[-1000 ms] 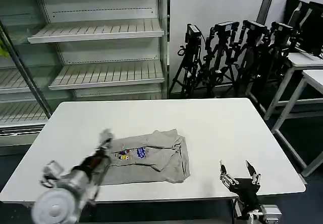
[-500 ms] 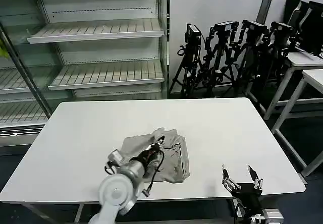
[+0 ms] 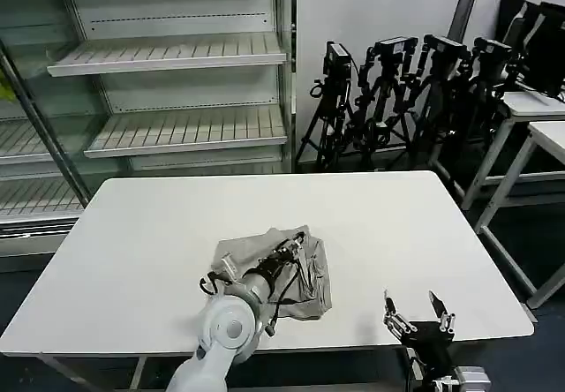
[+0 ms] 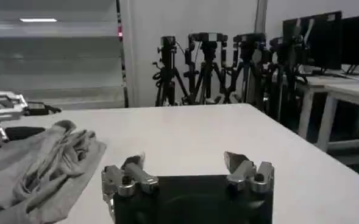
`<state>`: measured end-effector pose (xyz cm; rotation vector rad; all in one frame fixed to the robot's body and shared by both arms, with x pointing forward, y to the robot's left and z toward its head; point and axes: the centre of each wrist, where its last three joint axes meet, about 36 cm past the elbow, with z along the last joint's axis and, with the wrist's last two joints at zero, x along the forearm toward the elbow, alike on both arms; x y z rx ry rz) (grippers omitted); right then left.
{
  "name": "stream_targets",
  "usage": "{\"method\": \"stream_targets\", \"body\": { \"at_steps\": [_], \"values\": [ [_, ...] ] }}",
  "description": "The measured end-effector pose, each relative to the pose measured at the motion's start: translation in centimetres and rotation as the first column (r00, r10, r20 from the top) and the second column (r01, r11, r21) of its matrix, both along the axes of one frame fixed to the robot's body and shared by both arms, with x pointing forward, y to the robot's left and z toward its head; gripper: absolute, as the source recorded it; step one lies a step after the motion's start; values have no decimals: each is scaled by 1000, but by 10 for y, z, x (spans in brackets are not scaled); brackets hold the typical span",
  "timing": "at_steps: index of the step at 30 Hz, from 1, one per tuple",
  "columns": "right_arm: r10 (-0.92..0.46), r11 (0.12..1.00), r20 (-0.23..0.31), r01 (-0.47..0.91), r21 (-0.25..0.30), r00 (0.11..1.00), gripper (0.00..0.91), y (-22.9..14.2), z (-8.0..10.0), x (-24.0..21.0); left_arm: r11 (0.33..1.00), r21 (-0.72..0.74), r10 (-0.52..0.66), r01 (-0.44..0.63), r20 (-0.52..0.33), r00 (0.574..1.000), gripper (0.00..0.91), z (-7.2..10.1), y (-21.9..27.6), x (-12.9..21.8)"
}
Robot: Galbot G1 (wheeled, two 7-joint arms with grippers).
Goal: Fold and organize the clothes.
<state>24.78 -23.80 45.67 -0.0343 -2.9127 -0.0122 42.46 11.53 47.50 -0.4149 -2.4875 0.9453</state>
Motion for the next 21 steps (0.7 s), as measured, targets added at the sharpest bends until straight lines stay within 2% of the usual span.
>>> {"method": "stream_targets", "body": {
  "at_steps": [4, 7, 14, 21],
  "values": [
    [10, 1000, -3, -10, -1, 1000, 907, 2, -2, 1, 1000, 14, 16, -16, 38, 999, 907, 13, 29, -12],
    [19, 1000, -7, -19, -1, 1000, 907, 4, -3, 2, 998, 48, 40, -42, 43, 998, 907, 17, 62, -21],
    [39, 999, -20, -39, -1, 999, 907, 9, -9, 3, 984, 152, 90, -88, -5, 996, 907, 12, 134, -45],
    [48, 999, -18, -48, 7, 999, 907, 13, -5, 2, 984, 166, 71, -58, -70, 995, 907, 5, 166, -58]
  ]
}}
